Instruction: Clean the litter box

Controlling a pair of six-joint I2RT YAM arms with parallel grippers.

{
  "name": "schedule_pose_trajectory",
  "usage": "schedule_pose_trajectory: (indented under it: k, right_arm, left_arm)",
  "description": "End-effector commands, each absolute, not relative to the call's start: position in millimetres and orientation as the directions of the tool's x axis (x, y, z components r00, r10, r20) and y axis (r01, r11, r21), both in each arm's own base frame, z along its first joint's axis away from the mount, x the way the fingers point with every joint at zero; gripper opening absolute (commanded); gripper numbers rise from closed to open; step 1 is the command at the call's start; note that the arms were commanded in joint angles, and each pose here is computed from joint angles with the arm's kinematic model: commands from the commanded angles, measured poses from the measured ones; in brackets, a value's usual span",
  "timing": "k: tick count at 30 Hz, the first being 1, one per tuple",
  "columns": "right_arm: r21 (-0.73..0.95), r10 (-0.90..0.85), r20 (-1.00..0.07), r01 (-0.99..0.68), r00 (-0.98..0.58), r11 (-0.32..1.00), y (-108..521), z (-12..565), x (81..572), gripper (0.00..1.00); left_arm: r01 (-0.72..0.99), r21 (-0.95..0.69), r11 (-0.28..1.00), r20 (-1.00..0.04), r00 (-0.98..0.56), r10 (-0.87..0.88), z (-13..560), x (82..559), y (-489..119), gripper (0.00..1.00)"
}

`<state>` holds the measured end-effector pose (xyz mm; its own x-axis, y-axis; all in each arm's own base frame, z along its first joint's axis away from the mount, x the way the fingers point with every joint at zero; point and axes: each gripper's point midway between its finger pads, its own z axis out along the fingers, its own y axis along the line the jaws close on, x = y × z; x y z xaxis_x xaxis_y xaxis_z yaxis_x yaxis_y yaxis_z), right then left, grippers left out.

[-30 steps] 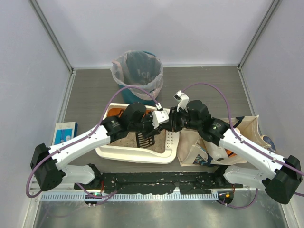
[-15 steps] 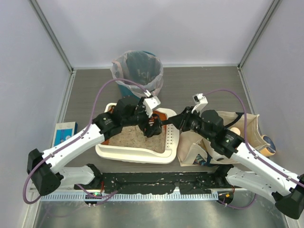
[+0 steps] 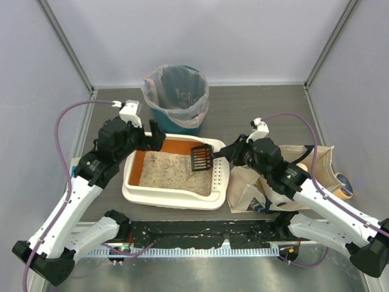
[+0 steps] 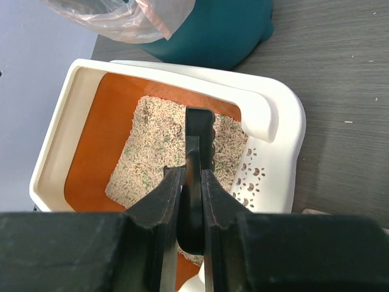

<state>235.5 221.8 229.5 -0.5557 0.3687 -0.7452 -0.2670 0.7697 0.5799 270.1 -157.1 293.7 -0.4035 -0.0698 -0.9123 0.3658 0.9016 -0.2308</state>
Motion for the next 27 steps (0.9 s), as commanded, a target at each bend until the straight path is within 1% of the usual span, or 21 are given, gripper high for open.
schedule_pose_trajectory:
  k: [1, 6, 8, 12, 14, 15, 16, 19, 21, 23, 24, 27]
  right_arm:
    - [0.567, 0.371, -0.769, -0.287, -0.52, 0.772, 227, 265, 243, 0.01]
    - [0.538, 0.315, -0.771, -0.301, -0.553, 0.787, 237, 256, 247, 0.01]
    - [0.541, 0.297, -0.76, -0.311, -0.578, 0.781, 246, 247, 249, 0.01]
    - [0.552, 0.301, -0.73, -0.269, -0.613, 0.789, 257, 235, 259, 0.01]
    - [0.523, 0.267, -0.747, -0.29, -0.608, 0.802, 260, 249, 264, 0.01]
    - [0.5, 0.258, -0.755, -0.276, -0.602, 0.821, 259, 251, 269, 0.01]
    - [0.484, 0.252, -0.774, -0.285, -0.581, 0.828, 256, 268, 272, 0.01]
    - [0.465, 0.291, -0.823, -0.282, -0.488, 0.839, 244, 305, 283, 0.01]
    - [0.456, 0.305, -0.837, -0.27, -0.454, 0.848, 236, 316, 289, 0.01]
    - [0.451, 0.299, -0.836, -0.265, -0.46, 0.852, 234, 321, 294, 0.01]
    - [0.448, 0.292, -0.832, -0.262, -0.471, 0.855, 233, 321, 295, 0.01]
    - [0.439, 0.233, -0.818, -0.309, -0.526, 0.843, 244, 316, 292, 0.01]
  left_arm:
    - [0.096, -0.198, 0.976, -0.839, -0.531, -0.118, 260, 266, -95, 1.0]
    - [-0.032, -0.198, 0.98, -0.783, -0.596, -0.178, 240, 272, -68, 1.0]
    - [-0.047, -0.195, 0.98, -0.774, -0.606, -0.183, 231, 274, -66, 1.0]
    - [-0.071, -0.186, 0.98, -0.802, -0.565, -0.193, 231, 289, -63, 1.0]
    - [-0.083, -0.165, 0.983, -0.796, -0.577, -0.182, 227, 293, -61, 1.0]
    - [-0.093, -0.153, 0.984, -0.791, -0.585, -0.179, 224, 292, -59, 1.0]
    - [-0.107, -0.146, 0.984, -0.787, -0.59, -0.181, 222, 291, -56, 1.0]
    - [-0.11, -0.163, 0.98, -0.777, -0.598, -0.196, 221, 287, -58, 0.98]
    - [-0.108, -0.168, 0.98, -0.757, -0.623, -0.199, 218, 279, -59, 0.96]
    - [-0.142, -0.167, 0.976, -0.739, -0.636, -0.219, 217, 274, -56, 0.94]
    - [-0.175, -0.141, 0.974, -0.713, -0.665, -0.222, 210, 266, -50, 0.93]
    - [-0.209, -0.128, 0.97, -0.663, -0.709, -0.24, 201, 257, -48, 0.88]
